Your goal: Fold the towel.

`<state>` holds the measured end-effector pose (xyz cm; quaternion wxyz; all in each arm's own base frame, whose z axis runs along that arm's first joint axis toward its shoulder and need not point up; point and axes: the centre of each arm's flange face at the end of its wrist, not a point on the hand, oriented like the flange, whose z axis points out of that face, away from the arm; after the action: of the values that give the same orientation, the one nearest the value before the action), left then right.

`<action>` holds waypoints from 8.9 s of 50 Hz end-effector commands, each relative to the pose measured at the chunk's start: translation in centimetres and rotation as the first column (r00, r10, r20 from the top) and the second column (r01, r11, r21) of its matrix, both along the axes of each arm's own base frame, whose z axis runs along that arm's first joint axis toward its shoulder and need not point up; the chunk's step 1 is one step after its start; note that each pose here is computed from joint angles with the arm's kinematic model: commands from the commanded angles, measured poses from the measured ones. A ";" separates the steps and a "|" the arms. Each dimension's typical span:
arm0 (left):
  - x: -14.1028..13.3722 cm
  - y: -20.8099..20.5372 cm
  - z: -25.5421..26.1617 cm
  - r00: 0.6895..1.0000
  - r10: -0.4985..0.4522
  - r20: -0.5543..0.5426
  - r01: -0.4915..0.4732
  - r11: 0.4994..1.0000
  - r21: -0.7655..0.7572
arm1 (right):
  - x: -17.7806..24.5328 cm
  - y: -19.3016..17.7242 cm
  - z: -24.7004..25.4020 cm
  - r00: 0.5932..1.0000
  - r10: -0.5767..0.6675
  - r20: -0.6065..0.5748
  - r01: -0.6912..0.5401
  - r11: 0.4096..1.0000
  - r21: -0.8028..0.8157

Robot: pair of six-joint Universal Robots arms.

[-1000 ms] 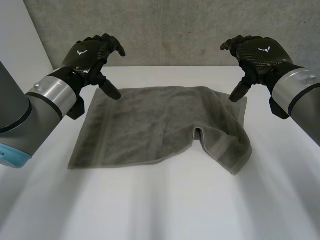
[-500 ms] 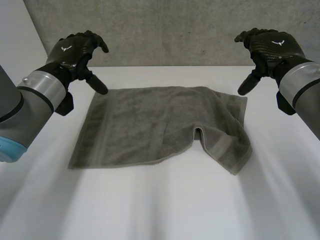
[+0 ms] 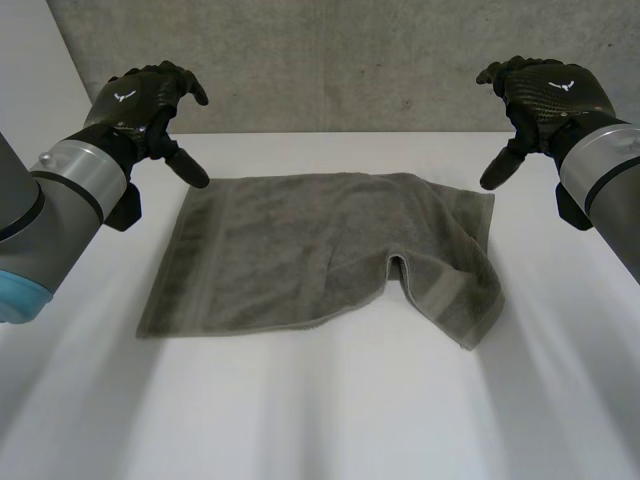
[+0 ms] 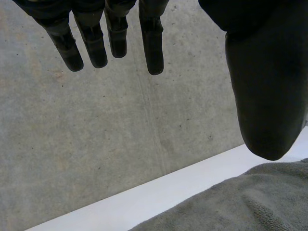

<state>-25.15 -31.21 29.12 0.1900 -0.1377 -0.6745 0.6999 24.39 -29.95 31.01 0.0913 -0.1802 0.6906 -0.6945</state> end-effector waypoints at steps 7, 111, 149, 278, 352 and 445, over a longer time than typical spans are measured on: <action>0.0 0.1 -0.4 1.000 -0.012 0.017 0.012 1.000 0.012 | 0.3 0.1 -0.8 0.998 0.034 -0.047 -0.031 0.998 0.058; 4.0 1.6 -17.3 0.852 -0.030 0.523 -0.070 0.983 0.171 | -3.5 -1.9 -16.8 0.986 0.033 -0.161 0.009 0.967 0.253; 4.1 1.9 -17.9 0.856 -0.117 0.504 -0.041 0.956 0.291 | -3.5 -1.9 -16.8 0.986 0.036 -0.160 0.007 0.967 0.256; 5.0 0.4 -18.0 0.921 -0.104 0.376 -0.059 0.916 0.397 | -3.2 -1.6 -16.9 0.983 0.050 -0.177 -0.004 0.967 0.254; 4.9 -11.0 16.3 0.964 0.016 -0.264 -0.159 0.830 -0.534 | 1.4 -9.2 13.9 0.972 0.179 0.155 -0.030 0.743 -0.668; 6.2 -4.6 -14.1 0.986 -0.026 0.165 -0.003 0.984 0.178 | -3.2 -2.2 -17.9 0.897 0.205 -0.392 -0.080 0.947 0.312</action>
<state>-19.00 -35.79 15.05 0.1491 -0.1826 -0.7466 0.6221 21.29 -31.89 13.89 0.0226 -0.3616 0.7683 -0.5277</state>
